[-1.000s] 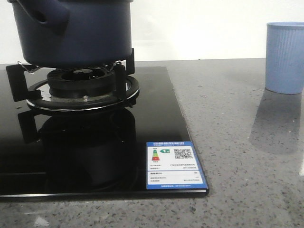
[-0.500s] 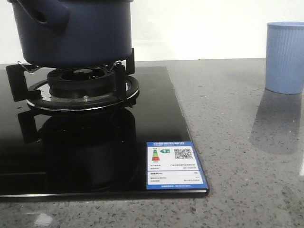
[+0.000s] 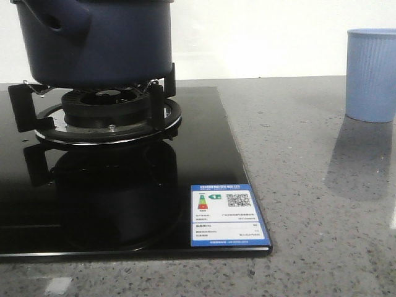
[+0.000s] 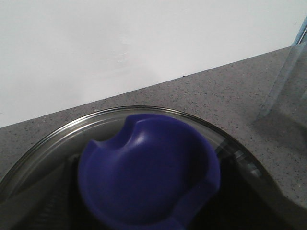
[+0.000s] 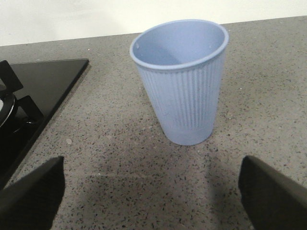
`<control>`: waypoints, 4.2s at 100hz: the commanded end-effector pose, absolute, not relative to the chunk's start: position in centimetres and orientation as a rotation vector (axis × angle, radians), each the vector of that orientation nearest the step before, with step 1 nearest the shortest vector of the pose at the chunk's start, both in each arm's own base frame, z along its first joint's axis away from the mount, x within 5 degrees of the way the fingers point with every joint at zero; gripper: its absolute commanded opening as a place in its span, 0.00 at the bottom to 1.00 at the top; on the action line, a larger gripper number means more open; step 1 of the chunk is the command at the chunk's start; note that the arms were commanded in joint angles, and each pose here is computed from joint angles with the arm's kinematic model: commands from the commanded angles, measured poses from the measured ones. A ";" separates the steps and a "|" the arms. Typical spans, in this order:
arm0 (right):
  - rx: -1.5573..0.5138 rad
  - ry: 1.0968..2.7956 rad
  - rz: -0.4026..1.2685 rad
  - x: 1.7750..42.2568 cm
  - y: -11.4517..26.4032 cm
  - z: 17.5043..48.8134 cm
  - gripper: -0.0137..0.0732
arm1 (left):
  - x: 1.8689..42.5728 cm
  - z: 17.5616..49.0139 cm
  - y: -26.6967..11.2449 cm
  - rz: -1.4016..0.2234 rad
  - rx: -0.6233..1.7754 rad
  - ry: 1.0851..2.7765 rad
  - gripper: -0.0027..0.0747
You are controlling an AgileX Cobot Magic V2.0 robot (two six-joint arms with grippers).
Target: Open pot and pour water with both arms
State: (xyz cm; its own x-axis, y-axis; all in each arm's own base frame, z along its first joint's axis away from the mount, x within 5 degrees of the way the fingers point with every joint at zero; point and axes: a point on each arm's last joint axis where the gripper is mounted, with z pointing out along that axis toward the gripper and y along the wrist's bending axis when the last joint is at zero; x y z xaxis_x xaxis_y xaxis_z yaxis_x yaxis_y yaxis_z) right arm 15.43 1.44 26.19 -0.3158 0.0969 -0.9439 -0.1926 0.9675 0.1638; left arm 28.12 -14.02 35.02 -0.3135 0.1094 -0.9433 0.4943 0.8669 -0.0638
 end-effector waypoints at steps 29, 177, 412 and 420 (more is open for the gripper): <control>-0.077 1.833 0.308 15.5 1.6 27.1 0.90 | 24.8 41.2 -12.4 -0.433 0.381 1.647 0.86; -0.150 1.551 0.242 10.9 2.0 31.4 0.08 | 7.3 31.4 -2.0 -0.326 0.105 1.421 0.01; -0.148 1.554 0.240 10.9 2.0 31.4 0.08 | 5.5 20.0 -0.1 -0.125 -0.098 1.526 0.01; -0.144 1.554 0.237 10.9 2.0 31.4 0.08 | 5.5 20.0 -0.1 -0.125 -0.098 1.526 0.01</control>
